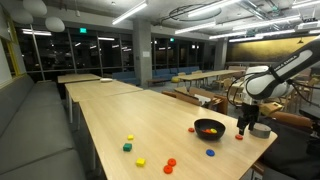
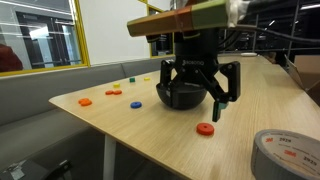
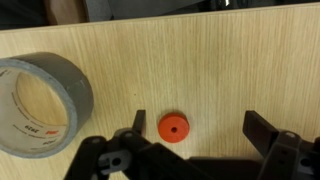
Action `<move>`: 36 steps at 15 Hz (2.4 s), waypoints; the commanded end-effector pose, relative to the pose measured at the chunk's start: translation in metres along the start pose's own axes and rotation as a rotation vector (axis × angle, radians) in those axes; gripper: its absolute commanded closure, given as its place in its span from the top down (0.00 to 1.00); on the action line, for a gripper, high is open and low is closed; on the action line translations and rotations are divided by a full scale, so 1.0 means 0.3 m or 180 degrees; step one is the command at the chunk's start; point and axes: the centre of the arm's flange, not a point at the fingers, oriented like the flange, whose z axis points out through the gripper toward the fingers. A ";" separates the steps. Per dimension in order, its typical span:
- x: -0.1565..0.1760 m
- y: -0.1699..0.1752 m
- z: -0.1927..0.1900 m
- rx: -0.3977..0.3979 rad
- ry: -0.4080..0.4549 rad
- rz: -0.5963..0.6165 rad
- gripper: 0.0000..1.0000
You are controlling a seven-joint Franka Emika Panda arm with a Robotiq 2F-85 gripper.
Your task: Place three orange rings and one blue ring inside the black bowl
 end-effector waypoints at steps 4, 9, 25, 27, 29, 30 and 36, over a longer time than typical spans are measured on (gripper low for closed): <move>0.076 0.033 0.070 0.0091 -0.0038 -0.0039 1.00; 0.116 0.041 0.096 0.0096 0.0006 0.0059 1.00; 0.118 0.073 0.160 -0.0061 0.0169 0.0269 1.00; 0.112 0.080 0.158 -0.0062 0.0181 0.0294 1.00; 0.109 0.087 0.156 -0.0065 0.0188 0.0316 1.00; 0.108 0.089 0.157 -0.0063 0.0187 0.0322 1.00; 0.108 0.086 0.157 -0.0066 0.0188 0.0293 0.51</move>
